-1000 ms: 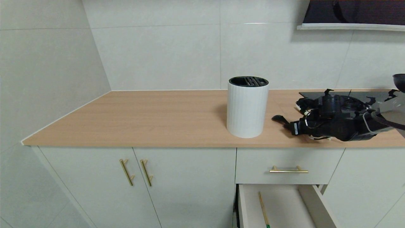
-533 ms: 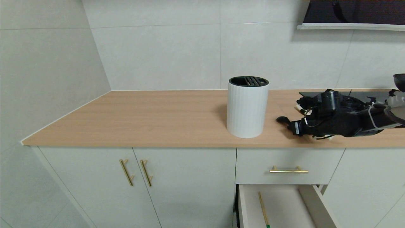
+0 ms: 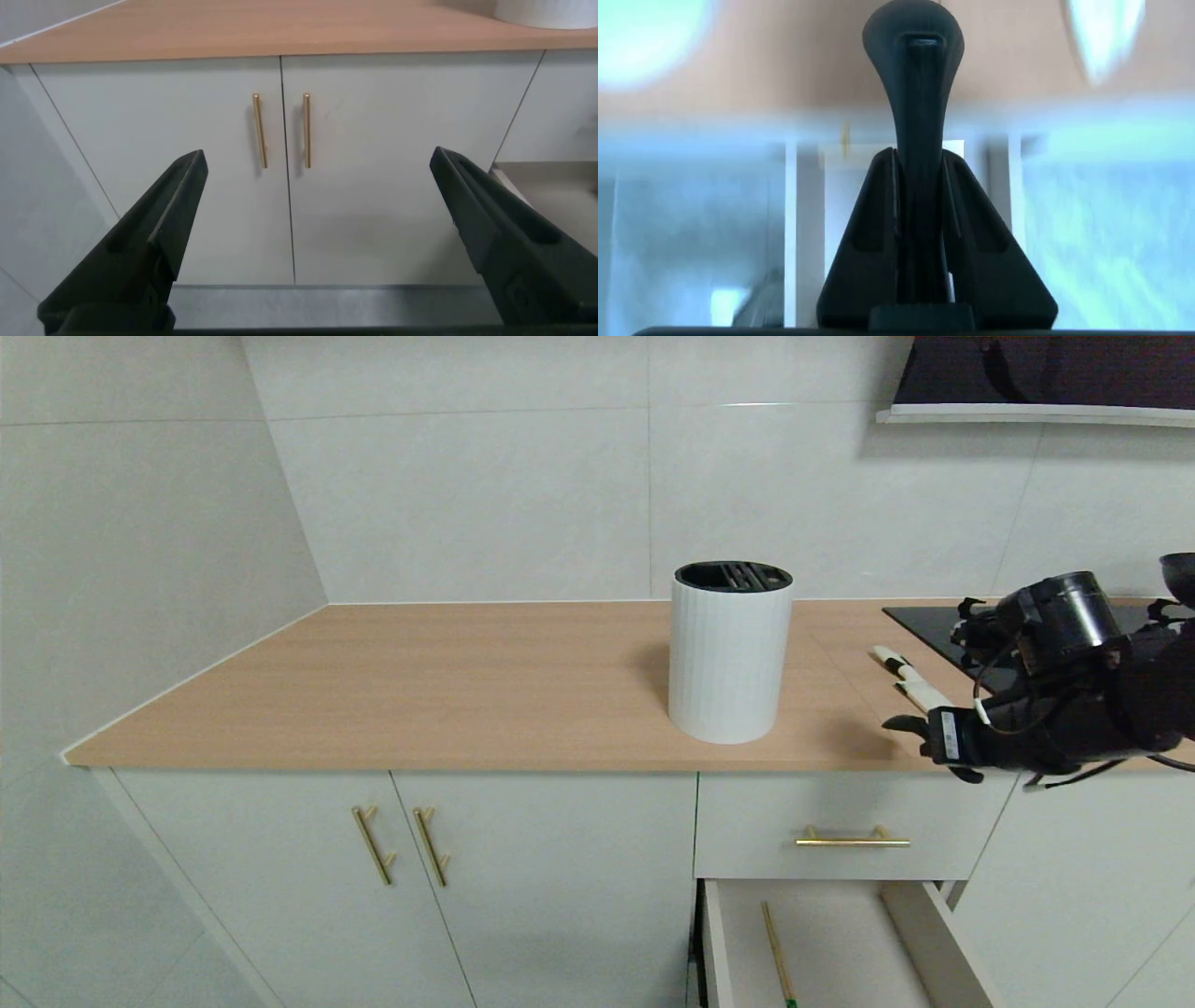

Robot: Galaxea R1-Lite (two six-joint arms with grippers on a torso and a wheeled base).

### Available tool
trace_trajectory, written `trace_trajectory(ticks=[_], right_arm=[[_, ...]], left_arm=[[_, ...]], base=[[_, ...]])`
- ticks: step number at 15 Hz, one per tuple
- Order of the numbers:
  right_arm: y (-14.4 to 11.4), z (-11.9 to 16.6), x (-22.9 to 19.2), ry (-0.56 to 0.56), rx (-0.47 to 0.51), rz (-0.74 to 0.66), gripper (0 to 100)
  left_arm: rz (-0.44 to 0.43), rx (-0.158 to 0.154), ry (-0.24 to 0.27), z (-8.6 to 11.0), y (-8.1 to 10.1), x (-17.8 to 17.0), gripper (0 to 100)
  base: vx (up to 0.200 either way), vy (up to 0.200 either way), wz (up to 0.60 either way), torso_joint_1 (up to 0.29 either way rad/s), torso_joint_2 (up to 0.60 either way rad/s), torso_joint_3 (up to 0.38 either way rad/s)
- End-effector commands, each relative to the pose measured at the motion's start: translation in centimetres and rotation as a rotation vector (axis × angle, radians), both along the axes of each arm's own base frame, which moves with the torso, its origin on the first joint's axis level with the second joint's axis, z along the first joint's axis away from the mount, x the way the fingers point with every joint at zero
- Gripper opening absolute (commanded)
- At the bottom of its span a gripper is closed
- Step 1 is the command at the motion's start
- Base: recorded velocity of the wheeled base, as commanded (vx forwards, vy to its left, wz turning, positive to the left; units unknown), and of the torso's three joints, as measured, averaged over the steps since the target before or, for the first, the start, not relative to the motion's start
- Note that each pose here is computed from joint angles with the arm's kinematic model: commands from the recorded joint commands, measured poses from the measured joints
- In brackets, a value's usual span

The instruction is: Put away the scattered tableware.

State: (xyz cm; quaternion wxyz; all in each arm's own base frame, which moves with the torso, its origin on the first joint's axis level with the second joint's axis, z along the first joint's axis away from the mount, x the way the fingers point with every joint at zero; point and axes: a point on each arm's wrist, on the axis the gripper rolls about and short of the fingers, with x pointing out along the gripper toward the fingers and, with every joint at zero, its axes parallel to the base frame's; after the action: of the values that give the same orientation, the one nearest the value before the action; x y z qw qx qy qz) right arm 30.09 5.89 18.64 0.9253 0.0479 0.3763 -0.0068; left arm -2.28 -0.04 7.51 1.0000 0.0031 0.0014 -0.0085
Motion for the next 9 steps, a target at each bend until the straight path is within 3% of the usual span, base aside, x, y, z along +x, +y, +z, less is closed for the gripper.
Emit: trace_trajectory(ticks=[1, 9], right_arm=[[-0.1, -0.1, -4.8, 0.022, 0.007, 0.016, 0], [0.2, -3.0, -4.9, 0.095, -0.008, 0.026, 0]], left_arm=[[0.000, 0.000, 0.000, 0.0, 0.0, 0.0, 100], [0.000, 0.000, 0.000, 0.0, 0.0, 0.0, 100]], base=[[0.000, 0.000, 0.00, 0.000, 0.00, 0.000], [0.000, 0.000, 0.00, 0.000, 0.00, 0.000]])
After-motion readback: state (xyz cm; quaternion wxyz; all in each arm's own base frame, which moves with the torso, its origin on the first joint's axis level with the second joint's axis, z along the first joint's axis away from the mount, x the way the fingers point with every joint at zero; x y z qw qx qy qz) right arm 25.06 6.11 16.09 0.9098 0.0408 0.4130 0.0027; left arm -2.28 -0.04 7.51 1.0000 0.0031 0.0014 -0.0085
